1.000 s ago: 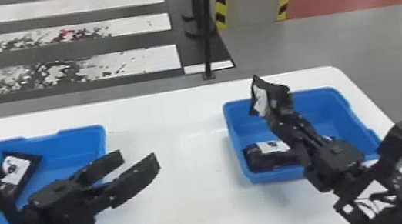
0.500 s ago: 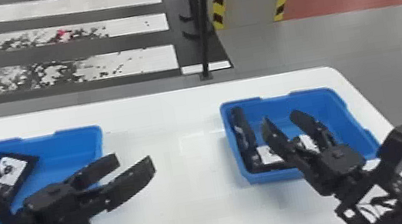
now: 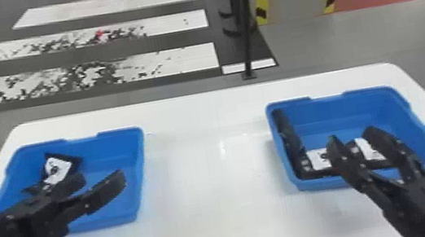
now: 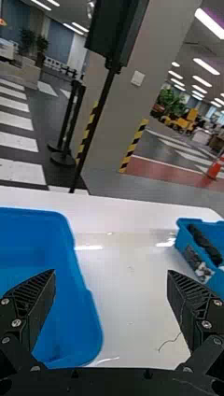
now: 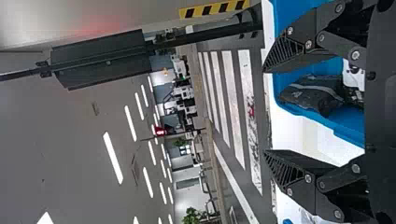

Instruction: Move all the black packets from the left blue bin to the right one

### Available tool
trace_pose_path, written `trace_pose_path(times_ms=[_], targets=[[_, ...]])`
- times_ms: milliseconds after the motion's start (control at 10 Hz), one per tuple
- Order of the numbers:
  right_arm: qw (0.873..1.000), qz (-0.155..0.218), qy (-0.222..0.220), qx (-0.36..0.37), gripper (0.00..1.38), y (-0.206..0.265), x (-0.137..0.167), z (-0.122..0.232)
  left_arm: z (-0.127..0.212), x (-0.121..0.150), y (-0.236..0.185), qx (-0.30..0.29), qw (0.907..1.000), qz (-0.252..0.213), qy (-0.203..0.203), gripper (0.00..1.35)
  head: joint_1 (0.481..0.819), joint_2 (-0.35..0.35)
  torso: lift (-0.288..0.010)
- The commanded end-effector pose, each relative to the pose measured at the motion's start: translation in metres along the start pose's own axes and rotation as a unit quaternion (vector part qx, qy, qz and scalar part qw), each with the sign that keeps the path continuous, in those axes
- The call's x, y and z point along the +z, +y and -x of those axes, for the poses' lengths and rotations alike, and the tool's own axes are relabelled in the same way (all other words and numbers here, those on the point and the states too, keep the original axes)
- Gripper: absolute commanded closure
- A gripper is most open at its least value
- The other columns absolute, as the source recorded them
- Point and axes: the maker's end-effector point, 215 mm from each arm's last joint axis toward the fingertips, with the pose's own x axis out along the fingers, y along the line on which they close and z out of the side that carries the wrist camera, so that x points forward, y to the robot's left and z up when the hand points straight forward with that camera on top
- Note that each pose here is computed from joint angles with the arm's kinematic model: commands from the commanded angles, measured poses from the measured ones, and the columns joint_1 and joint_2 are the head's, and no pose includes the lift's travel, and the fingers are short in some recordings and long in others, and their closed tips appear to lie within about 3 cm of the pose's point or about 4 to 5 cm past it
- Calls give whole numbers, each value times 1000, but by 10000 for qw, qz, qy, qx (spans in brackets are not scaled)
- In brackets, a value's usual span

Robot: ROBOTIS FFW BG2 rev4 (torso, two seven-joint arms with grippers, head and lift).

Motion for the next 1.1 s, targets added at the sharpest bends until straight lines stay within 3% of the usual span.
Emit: trace_pose_path(times_ms=[0, 300, 500, 700, 1000], targets=[[9999, -74, 89, -27, 461, 4, -5, 12, 15, 7, 46, 627, 9980, -56, 88, 190, 695, 76, -185], [9996, -158, 218, -45, 461, 11, -8, 29, 15, 21, 104, 1328, 9909, -28, 197, 183, 695, 178, -185], [9995, -197, 240, -52, 461, 12, -9, 32, 10, 13, 147, 1776, 9824, 161, 548, 186, 695, 234, -185], [9994, -218, 259, -49, 461, 12, -11, 33, 4, 5, 174, 2037, 9757, 345, 737, 186, 695, 267, -185], [9993, -260, 269, -56, 461, 12, -12, 33, -30, -3, 192, 2080, 9711, 569, 1021, 188, 695, 290, -185]])
